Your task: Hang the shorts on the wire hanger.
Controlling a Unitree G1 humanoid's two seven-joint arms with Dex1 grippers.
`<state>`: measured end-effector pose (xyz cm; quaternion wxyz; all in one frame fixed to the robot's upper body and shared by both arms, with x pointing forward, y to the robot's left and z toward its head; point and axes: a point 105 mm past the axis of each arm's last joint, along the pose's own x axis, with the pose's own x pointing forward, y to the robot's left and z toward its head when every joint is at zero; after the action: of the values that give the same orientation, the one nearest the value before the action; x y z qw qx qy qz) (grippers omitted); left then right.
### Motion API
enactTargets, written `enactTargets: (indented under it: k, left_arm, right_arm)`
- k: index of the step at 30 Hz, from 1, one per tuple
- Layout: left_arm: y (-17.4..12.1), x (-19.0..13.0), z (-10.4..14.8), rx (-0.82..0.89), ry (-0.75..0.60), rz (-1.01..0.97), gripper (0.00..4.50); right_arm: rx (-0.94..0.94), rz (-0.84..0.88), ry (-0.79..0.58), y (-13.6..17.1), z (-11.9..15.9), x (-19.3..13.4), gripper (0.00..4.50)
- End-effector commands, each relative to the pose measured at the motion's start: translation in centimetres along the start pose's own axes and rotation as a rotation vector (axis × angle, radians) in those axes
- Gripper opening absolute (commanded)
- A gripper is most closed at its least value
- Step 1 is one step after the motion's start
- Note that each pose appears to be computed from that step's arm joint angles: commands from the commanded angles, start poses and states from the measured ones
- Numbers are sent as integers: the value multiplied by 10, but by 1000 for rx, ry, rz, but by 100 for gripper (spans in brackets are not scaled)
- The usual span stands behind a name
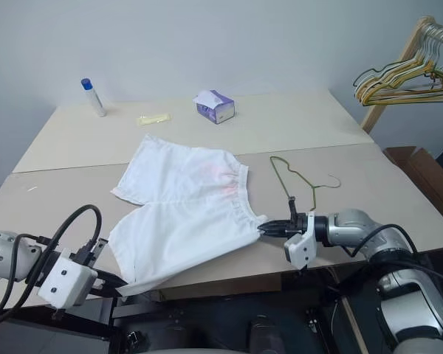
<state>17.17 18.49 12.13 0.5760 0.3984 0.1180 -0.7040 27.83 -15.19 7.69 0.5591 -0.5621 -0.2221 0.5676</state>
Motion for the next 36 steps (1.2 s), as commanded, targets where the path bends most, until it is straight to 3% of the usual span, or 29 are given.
enactTargets:
  k: [1,2,4,10,14,15,19,24,30,36]
  left_arm:
    - [5,-8,-3,11,30,48,0]
    - [8,-10,-4,5,32,69,48]
    - [9,-17,-4,-11,35,80,97]
    - [9,-49,12,-65,-25,87,288]
    - [26,-72,21,-108,-86,197,419]
    - [32,-77,25,-112,-107,225,448]
    - [61,-87,32,-147,-190,380,448]
    - [97,-70,39,-234,-342,541,448]
    - [120,-46,51,-294,-461,566,448]
    - [120,-30,48,-255,-434,549,448]
  right_arm:
    - [-4,-60,30,-12,4,-9,4]
    - [13,-65,38,-11,6,-10,49]
    - [41,-51,60,-9,7,-15,99]
    - [118,-2,105,-2,10,-30,306]
    - [184,-9,154,0,5,-42,446]
    - [214,-2,173,0,3,-47,450]
    - [499,-126,266,-11,-11,-70,450]
    - [862,-390,355,-32,-34,-93,450]
    - [1143,-440,679,-9,-69,-105,450]
    - [1312,-461,917,12,-98,-105,450]
